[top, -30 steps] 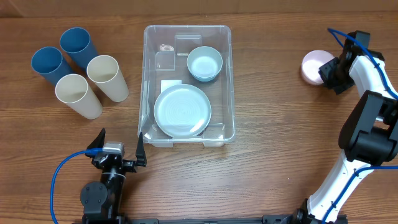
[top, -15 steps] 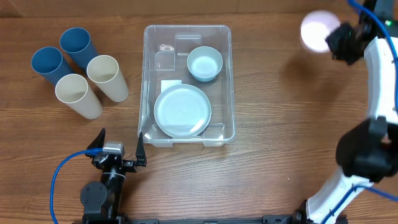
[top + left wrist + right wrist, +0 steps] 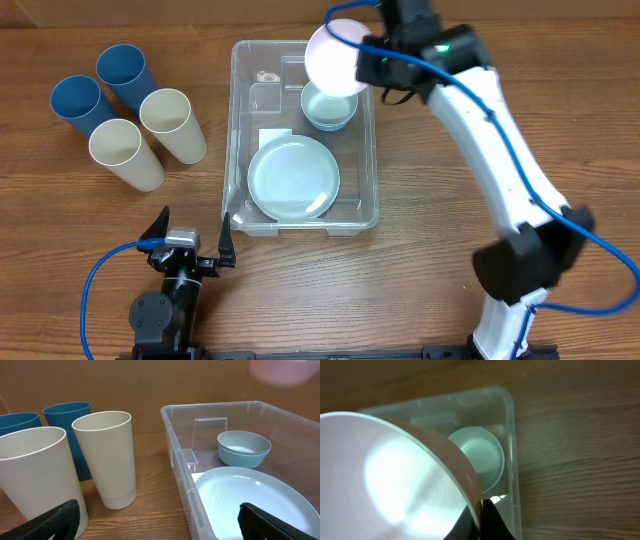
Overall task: Pack container
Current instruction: 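Stack the pink bowl onto the bowls in the bin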
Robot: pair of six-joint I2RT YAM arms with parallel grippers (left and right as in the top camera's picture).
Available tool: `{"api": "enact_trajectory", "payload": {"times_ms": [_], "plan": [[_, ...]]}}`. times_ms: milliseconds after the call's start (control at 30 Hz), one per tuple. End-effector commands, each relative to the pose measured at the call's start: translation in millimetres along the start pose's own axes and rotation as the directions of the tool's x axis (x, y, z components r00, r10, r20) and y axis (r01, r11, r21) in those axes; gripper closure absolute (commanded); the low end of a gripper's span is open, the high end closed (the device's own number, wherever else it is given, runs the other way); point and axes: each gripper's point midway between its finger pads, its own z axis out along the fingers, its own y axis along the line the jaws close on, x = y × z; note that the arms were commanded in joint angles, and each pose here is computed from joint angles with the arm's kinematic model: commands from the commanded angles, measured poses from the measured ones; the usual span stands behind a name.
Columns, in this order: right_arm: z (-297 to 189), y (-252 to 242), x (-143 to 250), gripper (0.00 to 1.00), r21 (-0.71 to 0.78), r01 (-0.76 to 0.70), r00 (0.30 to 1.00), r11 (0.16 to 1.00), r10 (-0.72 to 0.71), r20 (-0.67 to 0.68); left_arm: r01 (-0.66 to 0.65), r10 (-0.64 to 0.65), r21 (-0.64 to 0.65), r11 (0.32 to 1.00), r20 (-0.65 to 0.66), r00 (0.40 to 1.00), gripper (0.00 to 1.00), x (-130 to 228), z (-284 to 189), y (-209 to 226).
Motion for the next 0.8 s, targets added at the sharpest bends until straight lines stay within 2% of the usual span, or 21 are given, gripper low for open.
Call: {"api": "enact_trajectory", "payload": {"times_ms": [0,133,367,567,700,733,767], "plan": [[43,-8,12,0.96,0.067,0.017,0.999,0.998,-0.014,-0.049,0.006,-0.006,-0.003,1.0,0.005,1.0,0.0,0,0,1],[70,-11,22,0.96,0.087,0.025,0.996,0.996,-0.018,-0.088,0.006,-0.006,-0.004,1.0,0.005,1.0,0.0,0,0,1],[77,-6,15,0.96,0.068,0.024,0.998,0.997,-0.02,-0.057,0.006,-0.006,-0.003,1.0,0.005,1.0,0.0,0,0,1],[107,-10,26,0.96,0.083,0.028,0.995,0.996,-0.02,-0.097,0.006,-0.006,-0.004,1.0,0.005,1.0,0.0,0,0,1],[110,-8,25,0.96,0.078,0.03,0.996,0.997,-0.023,-0.089,0.006,-0.006,-0.004,1.0,0.005,1.0,0.0,0,0,1],[111,-6,24,0.92,0.065,0.047,0.995,0.997,-0.041,-0.09,0.006,-0.006,-0.003,1.0,0.005,1.0,0.0,0,0,1],[111,-3,24,0.74,0.044,0.069,0.994,0.997,-0.065,-0.092,0.006,-0.006,-0.004,1.0,0.005,1.0,0.0,0,0,1]]}}
